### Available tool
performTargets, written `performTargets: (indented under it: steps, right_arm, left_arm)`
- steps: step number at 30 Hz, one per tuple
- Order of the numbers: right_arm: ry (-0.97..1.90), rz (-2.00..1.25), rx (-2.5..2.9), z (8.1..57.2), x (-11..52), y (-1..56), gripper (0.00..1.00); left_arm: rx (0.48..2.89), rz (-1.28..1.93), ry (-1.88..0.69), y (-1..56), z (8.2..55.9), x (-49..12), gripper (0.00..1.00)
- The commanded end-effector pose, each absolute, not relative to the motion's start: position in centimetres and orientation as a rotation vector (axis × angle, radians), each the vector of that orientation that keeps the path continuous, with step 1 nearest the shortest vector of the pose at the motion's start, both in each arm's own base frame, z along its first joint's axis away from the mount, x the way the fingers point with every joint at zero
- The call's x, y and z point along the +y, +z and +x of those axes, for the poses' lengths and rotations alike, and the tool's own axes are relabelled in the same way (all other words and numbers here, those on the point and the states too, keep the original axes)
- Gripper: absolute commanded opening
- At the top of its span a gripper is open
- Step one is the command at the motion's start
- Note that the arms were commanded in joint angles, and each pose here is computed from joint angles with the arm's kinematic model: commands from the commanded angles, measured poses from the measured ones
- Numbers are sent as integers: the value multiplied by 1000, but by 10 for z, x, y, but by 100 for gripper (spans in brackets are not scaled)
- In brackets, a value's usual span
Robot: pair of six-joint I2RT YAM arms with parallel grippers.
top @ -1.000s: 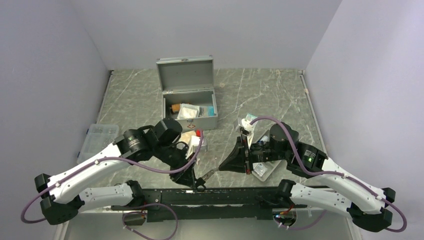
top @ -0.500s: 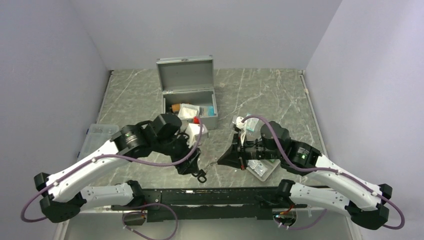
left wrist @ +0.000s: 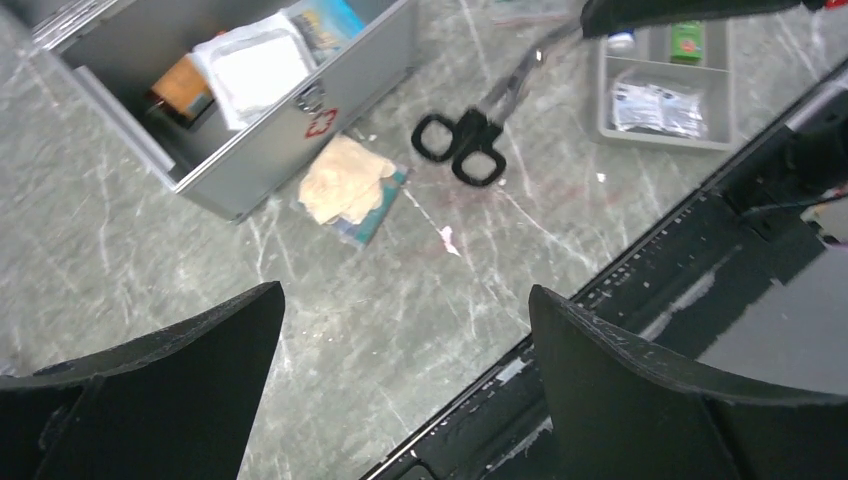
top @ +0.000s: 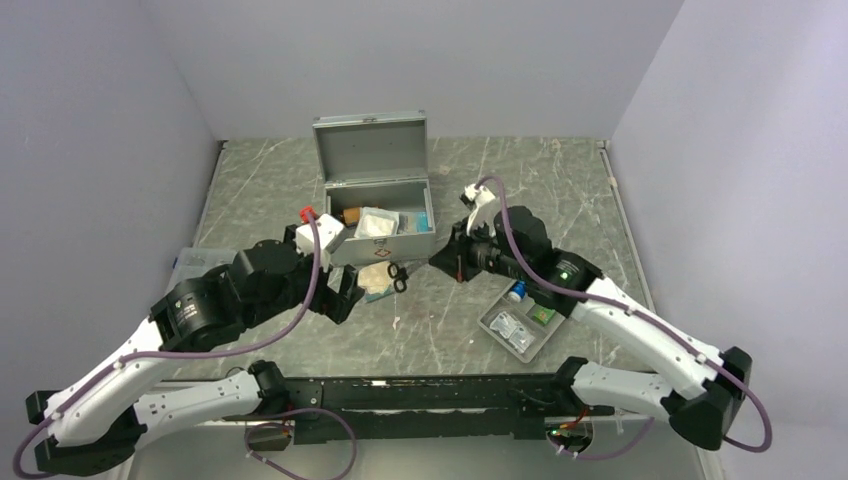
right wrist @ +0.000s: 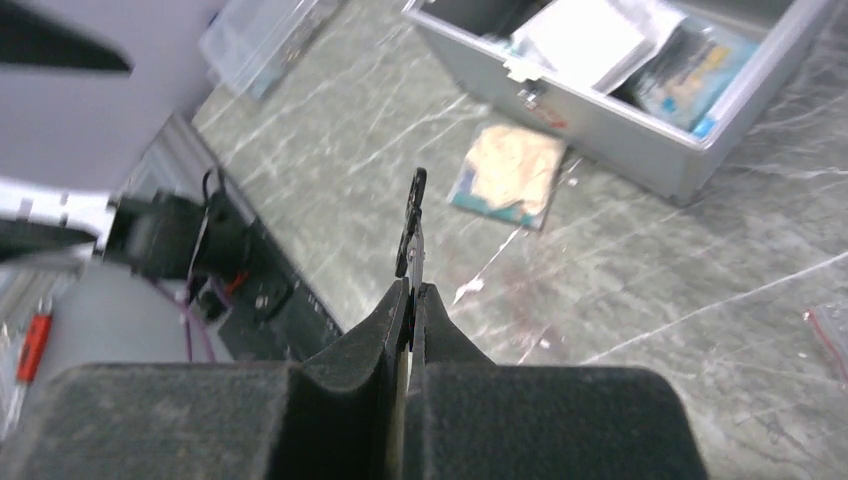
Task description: Organize the medicine kit
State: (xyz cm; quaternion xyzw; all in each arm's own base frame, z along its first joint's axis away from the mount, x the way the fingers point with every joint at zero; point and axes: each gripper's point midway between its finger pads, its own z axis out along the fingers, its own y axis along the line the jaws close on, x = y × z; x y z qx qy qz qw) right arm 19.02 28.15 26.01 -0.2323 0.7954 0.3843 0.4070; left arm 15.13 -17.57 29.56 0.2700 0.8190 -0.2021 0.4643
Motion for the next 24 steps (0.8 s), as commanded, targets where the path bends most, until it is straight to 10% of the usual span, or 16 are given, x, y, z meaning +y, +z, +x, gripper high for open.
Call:
performTargets:
  steps: [1,24]
  right_arm:
    - [983,-340,1874,245,291,310,0]
    - [980,4,2158,404,394,183,0]
  left_arm:
    - [1977,501,-435,296,165,-159,99]
    - [1912,456,-572,282,144,-146,99]
